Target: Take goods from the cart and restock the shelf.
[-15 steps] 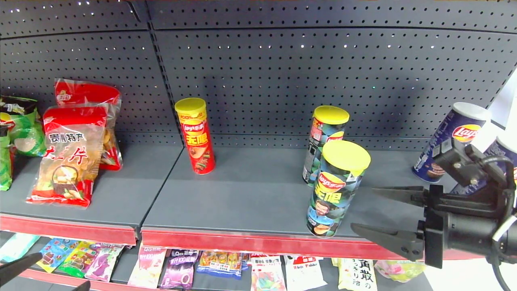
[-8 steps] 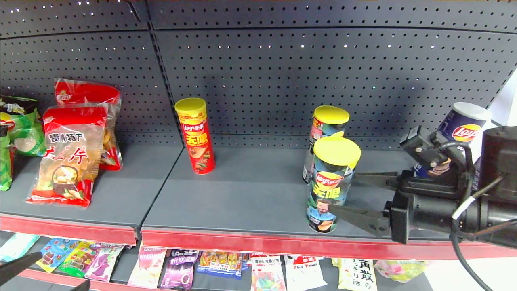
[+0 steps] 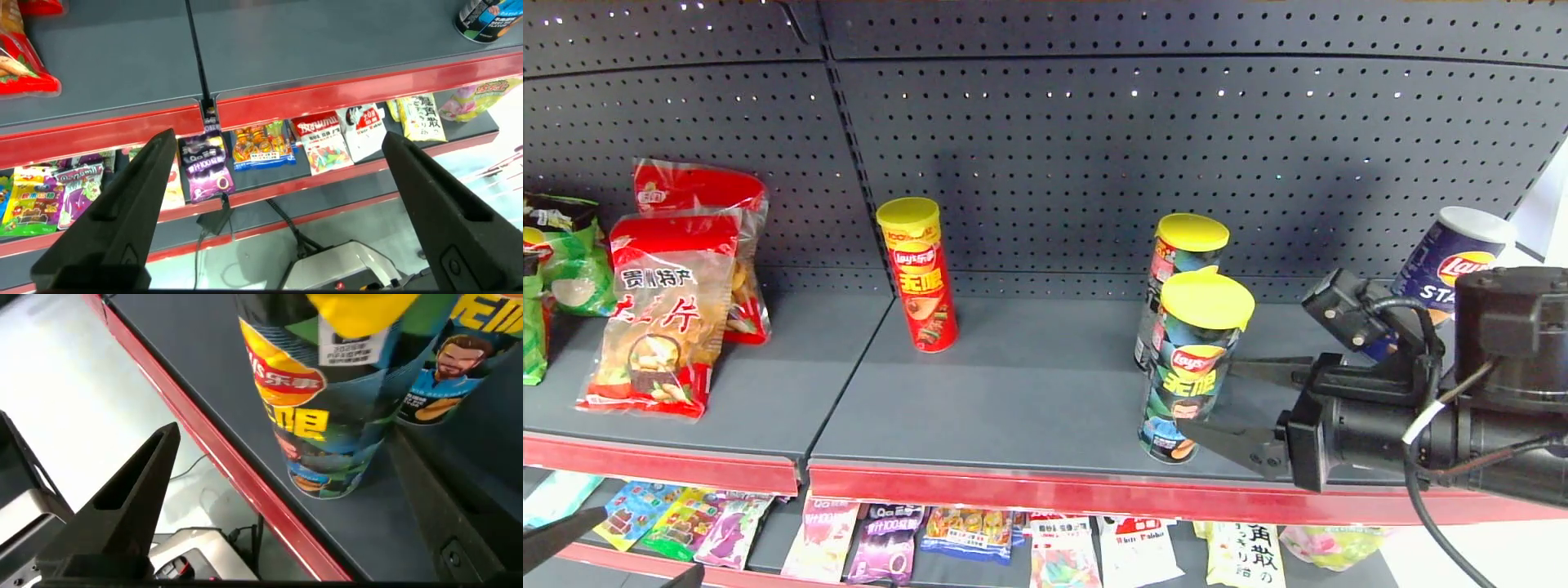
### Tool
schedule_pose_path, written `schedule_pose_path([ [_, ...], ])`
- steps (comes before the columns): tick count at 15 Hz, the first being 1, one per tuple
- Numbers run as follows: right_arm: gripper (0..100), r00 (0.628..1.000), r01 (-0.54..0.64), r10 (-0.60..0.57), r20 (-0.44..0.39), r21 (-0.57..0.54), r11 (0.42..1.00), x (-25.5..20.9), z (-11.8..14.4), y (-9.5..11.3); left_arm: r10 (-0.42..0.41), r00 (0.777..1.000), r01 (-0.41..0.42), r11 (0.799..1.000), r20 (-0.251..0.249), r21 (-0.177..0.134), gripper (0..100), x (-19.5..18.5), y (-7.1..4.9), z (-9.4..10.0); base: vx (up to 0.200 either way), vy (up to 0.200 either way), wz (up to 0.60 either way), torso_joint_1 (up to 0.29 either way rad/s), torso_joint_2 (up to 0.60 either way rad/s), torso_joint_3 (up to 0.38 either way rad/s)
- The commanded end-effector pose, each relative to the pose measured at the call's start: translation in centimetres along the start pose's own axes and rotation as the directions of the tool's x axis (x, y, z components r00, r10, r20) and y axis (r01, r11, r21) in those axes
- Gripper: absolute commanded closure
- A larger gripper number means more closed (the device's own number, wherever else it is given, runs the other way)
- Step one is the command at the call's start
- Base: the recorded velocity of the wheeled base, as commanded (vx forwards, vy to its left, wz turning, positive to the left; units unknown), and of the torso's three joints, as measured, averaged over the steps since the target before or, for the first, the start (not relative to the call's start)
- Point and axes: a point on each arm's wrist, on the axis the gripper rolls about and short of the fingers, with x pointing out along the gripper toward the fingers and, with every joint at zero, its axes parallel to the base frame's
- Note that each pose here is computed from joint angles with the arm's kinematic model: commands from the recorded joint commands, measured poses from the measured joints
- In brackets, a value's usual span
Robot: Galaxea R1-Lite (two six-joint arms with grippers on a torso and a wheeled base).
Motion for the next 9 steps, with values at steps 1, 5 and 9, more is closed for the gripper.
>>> schedule_pose_path([
  [1, 0, 1.0, 0.005, -0.005, -0.004, 0.005, 1.0, -0.1, -0.1, -0.1, 0.0, 1.0, 0.0, 1.0, 0.002, 0.0, 0, 0.0, 0.0, 0.0, 0.0, 0.0, 0.0, 0.0, 0.0, 0.0],
  [5, 0, 0.998, 0.062, -0.062, -0.03, 0.018, 0.998, -0.3, -1.0, -0.6, 0.0, 1.0, 0.0, 1.0, 0.002, -0.001, 0, 0.0, 0.0, 0.0, 0.0, 0.0, 0.0, 0.0, 0.0, 0.0],
  [9, 0, 0.991, 0.126, -0.124, -0.045, 0.026, 0.992, -0.8, -1.6, -1.5, 0.0, 1.0, 0.0, 1.0, 0.002, -0.001, 0, 0.0, 0.0, 0.0, 0.0, 0.0, 0.0, 0.0, 0.0, 0.0],
])
